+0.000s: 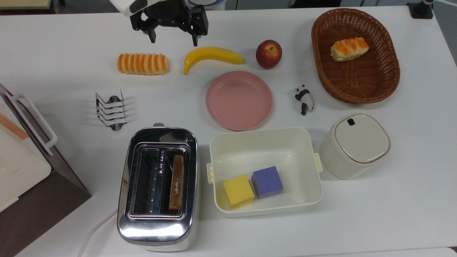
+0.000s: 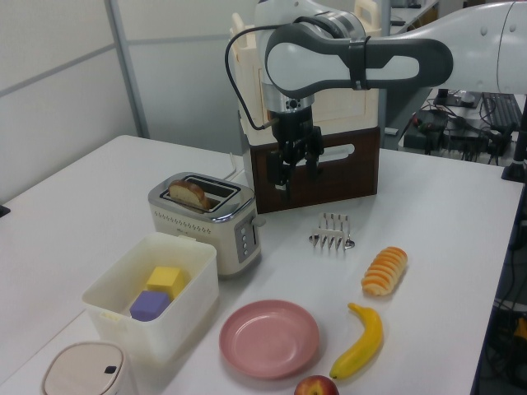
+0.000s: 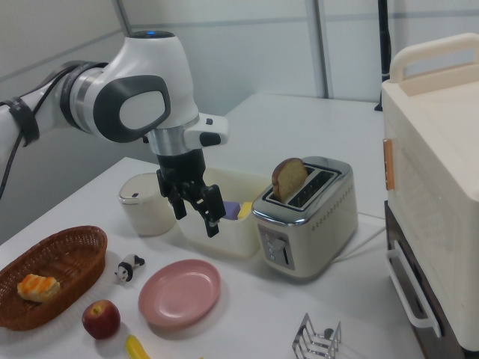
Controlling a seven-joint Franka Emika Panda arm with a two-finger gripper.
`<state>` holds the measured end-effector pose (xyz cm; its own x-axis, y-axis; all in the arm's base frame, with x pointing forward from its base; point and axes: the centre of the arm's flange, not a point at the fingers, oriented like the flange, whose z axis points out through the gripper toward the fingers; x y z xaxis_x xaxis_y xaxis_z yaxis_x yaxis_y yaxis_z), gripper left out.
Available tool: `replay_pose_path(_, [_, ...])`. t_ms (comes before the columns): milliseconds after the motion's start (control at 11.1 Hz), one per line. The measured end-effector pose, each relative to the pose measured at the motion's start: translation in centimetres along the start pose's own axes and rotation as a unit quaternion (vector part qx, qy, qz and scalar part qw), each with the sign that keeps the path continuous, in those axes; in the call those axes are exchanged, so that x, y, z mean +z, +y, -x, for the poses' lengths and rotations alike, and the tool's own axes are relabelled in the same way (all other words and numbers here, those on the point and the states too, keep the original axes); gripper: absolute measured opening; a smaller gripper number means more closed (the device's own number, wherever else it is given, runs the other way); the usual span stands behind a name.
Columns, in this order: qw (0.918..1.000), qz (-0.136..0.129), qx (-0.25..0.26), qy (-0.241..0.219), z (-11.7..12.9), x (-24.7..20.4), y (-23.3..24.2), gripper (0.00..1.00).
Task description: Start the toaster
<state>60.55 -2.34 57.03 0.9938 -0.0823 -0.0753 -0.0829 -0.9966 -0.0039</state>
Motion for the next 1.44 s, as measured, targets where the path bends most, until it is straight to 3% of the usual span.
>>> replay_pose_path(1258, [1.0, 0.0, 0.002, 0.01, -0.4, 0.08, 0.28, 1.0])
replay_pose_path(1438, [0.9997, 0.001, -0.02, 0.011, -0.64, 0.32, 0.26, 0.91])
